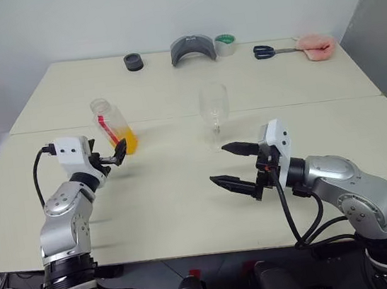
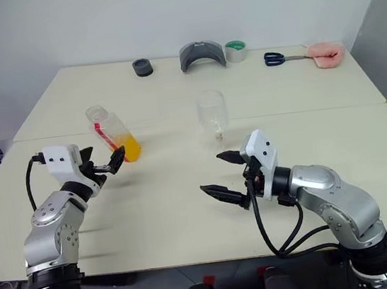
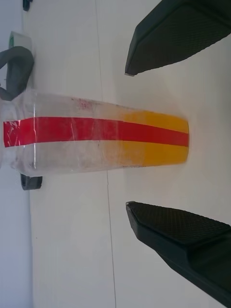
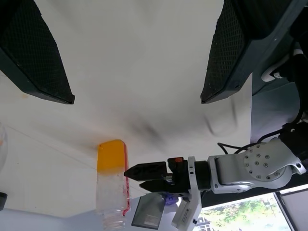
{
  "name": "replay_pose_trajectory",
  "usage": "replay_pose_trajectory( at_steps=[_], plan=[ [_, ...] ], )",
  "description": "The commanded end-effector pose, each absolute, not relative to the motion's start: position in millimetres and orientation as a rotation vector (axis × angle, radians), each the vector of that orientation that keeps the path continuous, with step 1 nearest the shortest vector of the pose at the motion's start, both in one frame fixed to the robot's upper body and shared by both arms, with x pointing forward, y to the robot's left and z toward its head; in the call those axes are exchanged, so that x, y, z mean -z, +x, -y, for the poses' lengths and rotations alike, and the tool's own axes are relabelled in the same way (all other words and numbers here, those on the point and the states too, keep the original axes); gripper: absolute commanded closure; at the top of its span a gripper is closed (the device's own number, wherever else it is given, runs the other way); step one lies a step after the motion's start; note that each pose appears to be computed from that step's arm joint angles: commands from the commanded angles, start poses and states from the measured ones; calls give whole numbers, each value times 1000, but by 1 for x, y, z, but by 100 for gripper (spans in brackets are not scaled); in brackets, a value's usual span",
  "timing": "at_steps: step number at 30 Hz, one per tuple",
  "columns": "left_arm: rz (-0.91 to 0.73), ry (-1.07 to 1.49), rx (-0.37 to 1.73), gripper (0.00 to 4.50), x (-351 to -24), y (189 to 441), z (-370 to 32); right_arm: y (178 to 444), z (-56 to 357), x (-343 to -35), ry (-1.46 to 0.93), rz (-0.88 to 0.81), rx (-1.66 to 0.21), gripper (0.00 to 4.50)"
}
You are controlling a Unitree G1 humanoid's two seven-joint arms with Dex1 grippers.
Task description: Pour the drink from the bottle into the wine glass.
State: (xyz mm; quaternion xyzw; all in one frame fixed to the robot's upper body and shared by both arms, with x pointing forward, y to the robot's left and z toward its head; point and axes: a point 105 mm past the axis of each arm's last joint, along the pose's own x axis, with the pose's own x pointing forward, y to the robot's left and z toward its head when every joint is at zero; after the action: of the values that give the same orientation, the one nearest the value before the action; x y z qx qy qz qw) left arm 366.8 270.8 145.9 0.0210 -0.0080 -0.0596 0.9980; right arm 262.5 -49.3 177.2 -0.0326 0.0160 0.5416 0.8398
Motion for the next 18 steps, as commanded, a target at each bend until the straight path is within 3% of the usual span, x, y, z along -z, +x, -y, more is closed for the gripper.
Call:
replay_pose_trajectory(
  at_steps=[1, 18],
  plan=[
    [67, 79, 136, 0, -162, 372, -273, 259, 49, -188, -71, 13, -1157, 3],
    [83, 105, 217, 0, -175, 409, -268, 258, 47, -189, -79, 24, -1153, 3]
  ],
)
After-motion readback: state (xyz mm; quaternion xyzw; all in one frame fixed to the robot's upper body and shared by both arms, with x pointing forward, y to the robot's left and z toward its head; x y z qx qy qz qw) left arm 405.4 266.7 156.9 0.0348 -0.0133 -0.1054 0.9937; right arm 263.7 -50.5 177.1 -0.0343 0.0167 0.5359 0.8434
